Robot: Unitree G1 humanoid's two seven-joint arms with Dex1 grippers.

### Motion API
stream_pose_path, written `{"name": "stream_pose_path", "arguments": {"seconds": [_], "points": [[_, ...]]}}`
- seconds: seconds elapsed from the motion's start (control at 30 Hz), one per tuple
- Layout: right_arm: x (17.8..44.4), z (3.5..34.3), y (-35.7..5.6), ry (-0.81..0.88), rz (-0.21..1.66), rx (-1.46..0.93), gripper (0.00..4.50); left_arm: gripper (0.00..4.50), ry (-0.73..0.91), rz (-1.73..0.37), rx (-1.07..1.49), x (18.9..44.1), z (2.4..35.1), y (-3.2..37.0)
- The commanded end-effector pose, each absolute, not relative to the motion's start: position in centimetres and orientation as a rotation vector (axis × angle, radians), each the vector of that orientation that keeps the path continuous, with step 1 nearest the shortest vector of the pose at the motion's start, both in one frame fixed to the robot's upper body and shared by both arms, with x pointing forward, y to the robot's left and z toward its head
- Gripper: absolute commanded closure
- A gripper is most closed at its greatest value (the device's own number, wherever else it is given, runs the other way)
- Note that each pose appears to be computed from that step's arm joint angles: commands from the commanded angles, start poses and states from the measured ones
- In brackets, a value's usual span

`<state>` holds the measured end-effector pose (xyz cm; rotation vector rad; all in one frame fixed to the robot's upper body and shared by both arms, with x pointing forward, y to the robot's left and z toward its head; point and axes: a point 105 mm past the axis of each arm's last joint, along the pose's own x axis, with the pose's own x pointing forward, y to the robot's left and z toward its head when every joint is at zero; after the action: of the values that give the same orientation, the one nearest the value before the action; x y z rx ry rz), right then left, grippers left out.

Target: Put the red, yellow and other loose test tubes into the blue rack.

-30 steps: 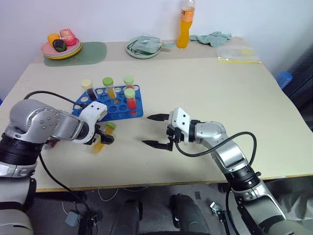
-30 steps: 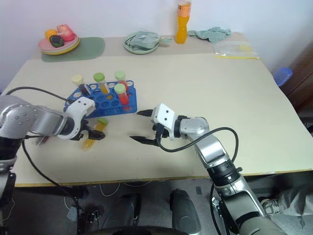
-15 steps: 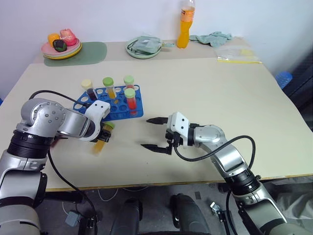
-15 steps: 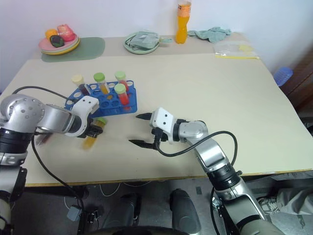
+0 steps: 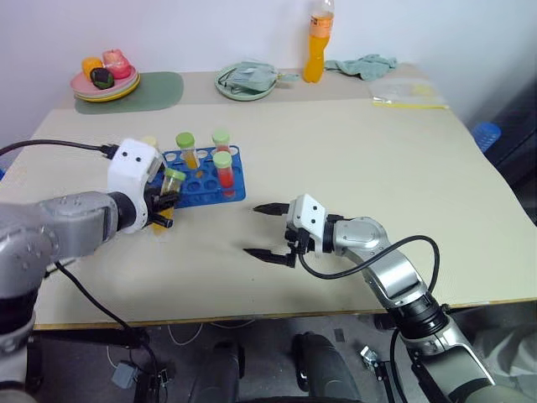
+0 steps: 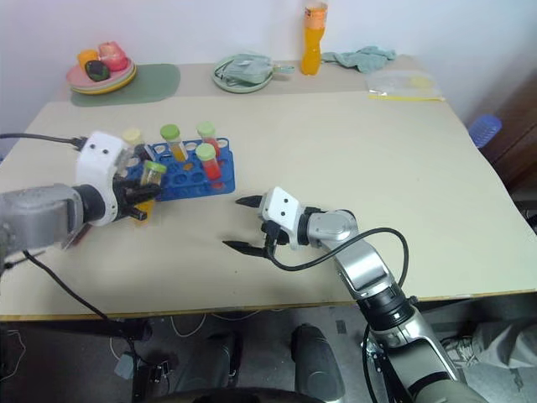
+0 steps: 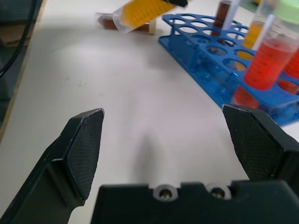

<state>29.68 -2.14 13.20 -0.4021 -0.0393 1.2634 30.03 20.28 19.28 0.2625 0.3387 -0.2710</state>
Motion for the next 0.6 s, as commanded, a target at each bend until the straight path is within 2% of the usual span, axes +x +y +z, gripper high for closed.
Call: {"name": "stream_pose_path", "arguments": {"seconds": [0.03, 0.13, 0.27, 0.37, 0.6], "points": [[29.8, 14.2, -1.9, -0.083, 1.252, -0.379, 0.0, 3.75, 0.076, -0.268, 0.246, 29.6, 22.2, 19.7], [30.0, 14.2, -1.9, -0.079, 1.245, -0.374, 0.0, 3.75, -0.051, -0.221, 0.204, 29.7, 22.6, 19.7], [30.5, 14.2, -1.8, -0.078, 1.222, -0.356, 0.0, 3.75, -0.214, -0.035, 0.176, 30.7, 23.1, 20.7], [30.8, 14.2, -1.5, -0.083, 1.201, -0.344, 0.0, 3.75, -0.322, 0.012, 0.206, 31.4, 23.1, 19.8], [31.5, 14.4, -1.4, -0.088, 1.157, -0.318, 0.0, 3.75, -0.432, 0.041, 0.248, 33.3, 21.4, 17.7]]}}
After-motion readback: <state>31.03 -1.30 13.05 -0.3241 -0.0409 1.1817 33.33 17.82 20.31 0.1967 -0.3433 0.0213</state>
